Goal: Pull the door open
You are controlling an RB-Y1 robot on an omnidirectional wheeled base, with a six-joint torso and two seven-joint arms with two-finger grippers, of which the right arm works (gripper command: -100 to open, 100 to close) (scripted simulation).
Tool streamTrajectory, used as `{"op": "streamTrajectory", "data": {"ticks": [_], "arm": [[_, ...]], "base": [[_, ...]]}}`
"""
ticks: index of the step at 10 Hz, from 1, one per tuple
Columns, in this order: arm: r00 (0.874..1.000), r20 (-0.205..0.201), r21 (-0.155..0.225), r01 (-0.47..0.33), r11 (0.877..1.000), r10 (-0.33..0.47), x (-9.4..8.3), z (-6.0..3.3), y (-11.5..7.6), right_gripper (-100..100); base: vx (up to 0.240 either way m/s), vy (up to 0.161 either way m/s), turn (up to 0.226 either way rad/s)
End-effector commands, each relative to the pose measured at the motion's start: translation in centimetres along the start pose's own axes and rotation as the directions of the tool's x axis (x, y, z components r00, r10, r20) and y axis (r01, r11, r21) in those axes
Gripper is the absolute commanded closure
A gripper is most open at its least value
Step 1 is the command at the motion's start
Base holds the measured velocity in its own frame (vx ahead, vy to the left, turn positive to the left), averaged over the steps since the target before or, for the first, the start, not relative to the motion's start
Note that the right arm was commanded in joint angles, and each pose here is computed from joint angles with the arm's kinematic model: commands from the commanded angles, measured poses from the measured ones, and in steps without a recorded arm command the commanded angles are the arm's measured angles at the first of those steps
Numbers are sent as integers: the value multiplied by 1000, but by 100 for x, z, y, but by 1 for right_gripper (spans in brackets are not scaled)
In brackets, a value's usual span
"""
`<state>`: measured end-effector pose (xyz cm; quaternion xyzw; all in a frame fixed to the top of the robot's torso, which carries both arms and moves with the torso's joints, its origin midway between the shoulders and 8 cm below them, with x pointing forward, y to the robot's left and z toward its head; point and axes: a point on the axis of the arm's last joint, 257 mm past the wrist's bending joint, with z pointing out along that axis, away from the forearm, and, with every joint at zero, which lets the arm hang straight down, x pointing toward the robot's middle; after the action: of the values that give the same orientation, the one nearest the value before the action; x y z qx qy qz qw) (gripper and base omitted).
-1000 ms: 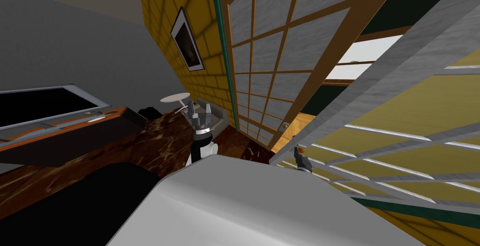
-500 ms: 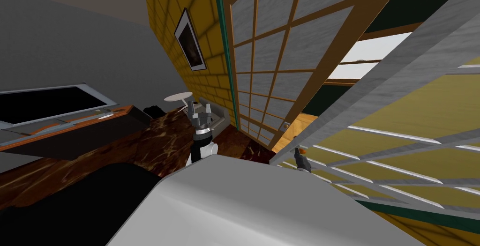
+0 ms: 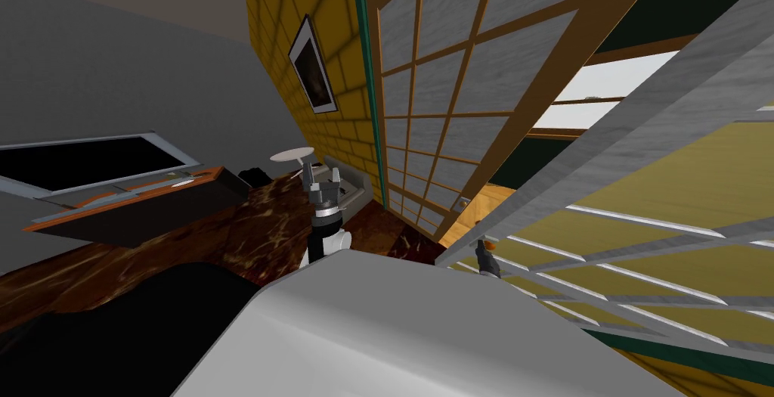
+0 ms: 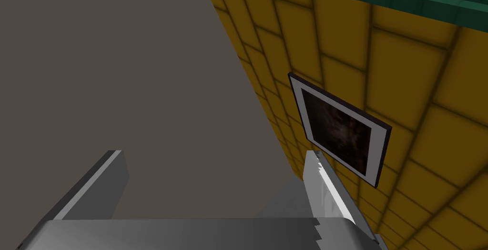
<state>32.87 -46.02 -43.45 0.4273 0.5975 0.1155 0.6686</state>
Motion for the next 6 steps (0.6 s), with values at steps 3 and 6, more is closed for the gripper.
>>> {"op": "streamTrajectory", "data": {"ticks": [3, 6], "arm": [[996, 32, 6, -84, 996, 84, -225, -25, -90, 100], [985, 34, -2, -168, 986, 168, -239, -46, -82, 100]], "base": [[-29, -8, 55], [-28, -11, 60]]}}
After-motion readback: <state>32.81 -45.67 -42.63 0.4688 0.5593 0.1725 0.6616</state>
